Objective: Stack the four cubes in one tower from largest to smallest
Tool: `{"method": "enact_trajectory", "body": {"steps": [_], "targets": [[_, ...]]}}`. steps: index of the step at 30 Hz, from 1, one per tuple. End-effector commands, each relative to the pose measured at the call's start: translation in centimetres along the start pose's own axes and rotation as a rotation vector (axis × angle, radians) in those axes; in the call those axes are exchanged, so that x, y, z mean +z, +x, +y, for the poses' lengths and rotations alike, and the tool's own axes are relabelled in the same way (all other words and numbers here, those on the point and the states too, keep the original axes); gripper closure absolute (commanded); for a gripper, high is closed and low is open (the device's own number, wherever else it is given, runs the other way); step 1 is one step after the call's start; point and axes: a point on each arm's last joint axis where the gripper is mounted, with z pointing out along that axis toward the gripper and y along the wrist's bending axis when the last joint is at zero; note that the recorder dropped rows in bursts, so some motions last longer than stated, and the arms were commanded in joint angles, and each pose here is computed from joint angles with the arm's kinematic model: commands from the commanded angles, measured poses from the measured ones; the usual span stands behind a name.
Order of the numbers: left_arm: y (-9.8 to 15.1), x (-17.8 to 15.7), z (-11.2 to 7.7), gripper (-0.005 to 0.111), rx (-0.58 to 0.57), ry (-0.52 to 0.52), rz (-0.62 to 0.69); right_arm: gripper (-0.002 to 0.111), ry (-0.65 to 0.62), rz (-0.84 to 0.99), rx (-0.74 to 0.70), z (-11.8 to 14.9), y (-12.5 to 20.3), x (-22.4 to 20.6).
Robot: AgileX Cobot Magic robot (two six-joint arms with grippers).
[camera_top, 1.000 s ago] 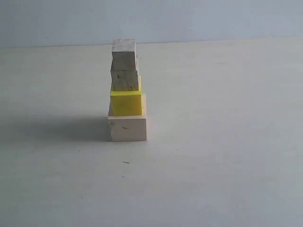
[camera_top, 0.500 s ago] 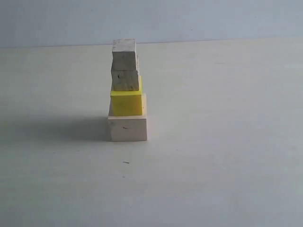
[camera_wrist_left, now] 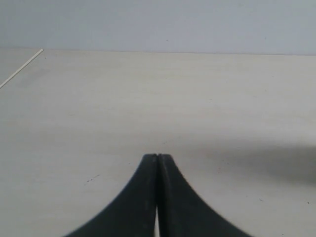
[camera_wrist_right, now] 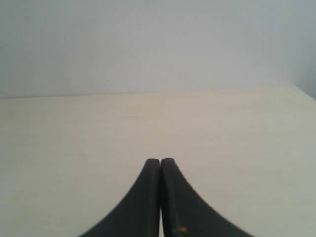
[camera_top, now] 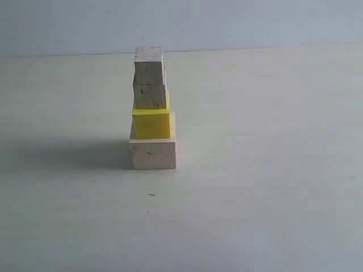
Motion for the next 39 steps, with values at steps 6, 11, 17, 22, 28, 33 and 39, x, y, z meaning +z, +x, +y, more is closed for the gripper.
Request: {"method": "enact_trajectory", "body": {"steps": [6,11,17,22,28,33,39], "targets": [[0.02,0.0,-0.07,0.107,-0.006,0.01,-0.01,0.108,0.01,-0.007,-0.009,-0.09,1.44,0.07],[0.02,0.0,-0.07,0.107,-0.006,0.01,-0.01,0.108,0.002,0.041,-0.011,-0.02,1.88,0.07],[0.02,0.0,-0.07,0.107,-0.006,0.01,-0.01,0.108,-0.001,0.057,-0.013,0.01,2.02,0.06],[0.02,0.0,-0.07,0.107,-0.006,0.01,-0.01,0.108,-0.008,0.059,0.014,0.08,2.05,0.06],[0.02,0.0,-0.07,0.107,-0.006,0.01,-0.01,0.108,-0.013,0.058,0.029,0.13,2.04,0.06],[0.02,0.0,-0.07,0.107,-0.006,0.01,-0.01,0.108,-0.013,0.058,0.026,0.13,2.04,0.06],[0.02,0.0,-0.07,0.107,-0.006,0.01,-0.01,0.108,-0.013,0.058,0.027,0.13,2.04,0.06]]}}
